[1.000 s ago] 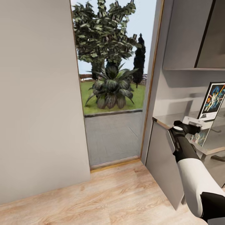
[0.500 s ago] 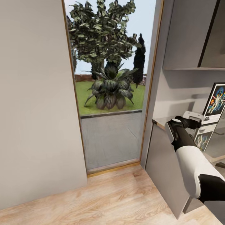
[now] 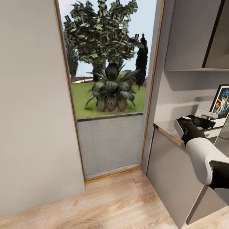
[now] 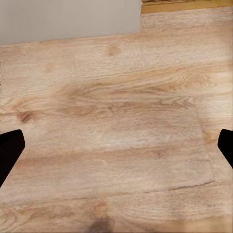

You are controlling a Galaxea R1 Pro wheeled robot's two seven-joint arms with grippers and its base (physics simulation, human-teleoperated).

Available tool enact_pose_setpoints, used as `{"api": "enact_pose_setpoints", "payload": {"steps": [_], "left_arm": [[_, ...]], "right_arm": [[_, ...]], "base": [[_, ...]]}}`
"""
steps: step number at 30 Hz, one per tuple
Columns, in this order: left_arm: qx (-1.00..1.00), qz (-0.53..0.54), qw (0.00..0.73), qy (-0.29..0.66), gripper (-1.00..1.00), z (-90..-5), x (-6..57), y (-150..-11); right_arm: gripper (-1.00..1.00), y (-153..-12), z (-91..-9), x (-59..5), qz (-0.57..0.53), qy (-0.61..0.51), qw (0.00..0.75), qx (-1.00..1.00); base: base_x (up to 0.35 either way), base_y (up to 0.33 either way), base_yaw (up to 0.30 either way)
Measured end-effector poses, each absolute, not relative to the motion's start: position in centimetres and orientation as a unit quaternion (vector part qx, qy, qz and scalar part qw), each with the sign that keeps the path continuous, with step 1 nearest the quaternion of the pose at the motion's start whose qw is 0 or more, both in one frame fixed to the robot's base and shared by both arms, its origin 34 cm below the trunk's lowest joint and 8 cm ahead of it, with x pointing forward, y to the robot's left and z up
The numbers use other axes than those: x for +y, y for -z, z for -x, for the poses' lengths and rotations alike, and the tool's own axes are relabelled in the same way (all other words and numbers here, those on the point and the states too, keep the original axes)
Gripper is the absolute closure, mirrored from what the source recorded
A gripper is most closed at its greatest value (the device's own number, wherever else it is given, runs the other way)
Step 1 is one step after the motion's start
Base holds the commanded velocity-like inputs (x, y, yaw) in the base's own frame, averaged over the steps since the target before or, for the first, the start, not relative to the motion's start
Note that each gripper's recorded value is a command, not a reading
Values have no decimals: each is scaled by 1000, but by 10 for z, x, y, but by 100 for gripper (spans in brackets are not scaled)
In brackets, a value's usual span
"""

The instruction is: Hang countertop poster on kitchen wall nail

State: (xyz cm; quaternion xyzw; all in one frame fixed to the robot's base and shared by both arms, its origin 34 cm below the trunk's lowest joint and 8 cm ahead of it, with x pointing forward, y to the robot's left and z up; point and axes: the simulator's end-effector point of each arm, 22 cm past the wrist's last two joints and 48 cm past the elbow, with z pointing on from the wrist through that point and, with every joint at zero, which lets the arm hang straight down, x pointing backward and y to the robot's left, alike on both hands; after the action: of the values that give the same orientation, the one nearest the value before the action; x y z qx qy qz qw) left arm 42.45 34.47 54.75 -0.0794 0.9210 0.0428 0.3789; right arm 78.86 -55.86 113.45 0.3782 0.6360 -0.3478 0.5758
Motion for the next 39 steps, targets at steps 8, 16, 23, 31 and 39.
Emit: {"api": "enact_pose_setpoints", "payload": {"steps": [8,16,23,31,39], "left_arm": [[921,82,379,-44,-100,-424,347,-548],[921,82,378,-45,-100,-423,347,-547],[921,82,378,-45,-100,-424,347,-547],[921,82,379,-45,-100,-425,347,-548],[920,82,380,-45,-100,-425,347,-549]], "right_arm": [[-100,-1139,-790,-556,-382,342,594,619],[-100,-1129,-792,-553,-379,341,592,624],[-100,-1128,-792,-554,-380,342,591,624],[-100,-1130,-791,-556,-383,341,599,615],[-100,-1117,-790,-558,-380,346,588,624]], "base": [[143,-15,0],[217,-1,0],[147,-64,0],[131,-117,0],[137,-107,0]]}}
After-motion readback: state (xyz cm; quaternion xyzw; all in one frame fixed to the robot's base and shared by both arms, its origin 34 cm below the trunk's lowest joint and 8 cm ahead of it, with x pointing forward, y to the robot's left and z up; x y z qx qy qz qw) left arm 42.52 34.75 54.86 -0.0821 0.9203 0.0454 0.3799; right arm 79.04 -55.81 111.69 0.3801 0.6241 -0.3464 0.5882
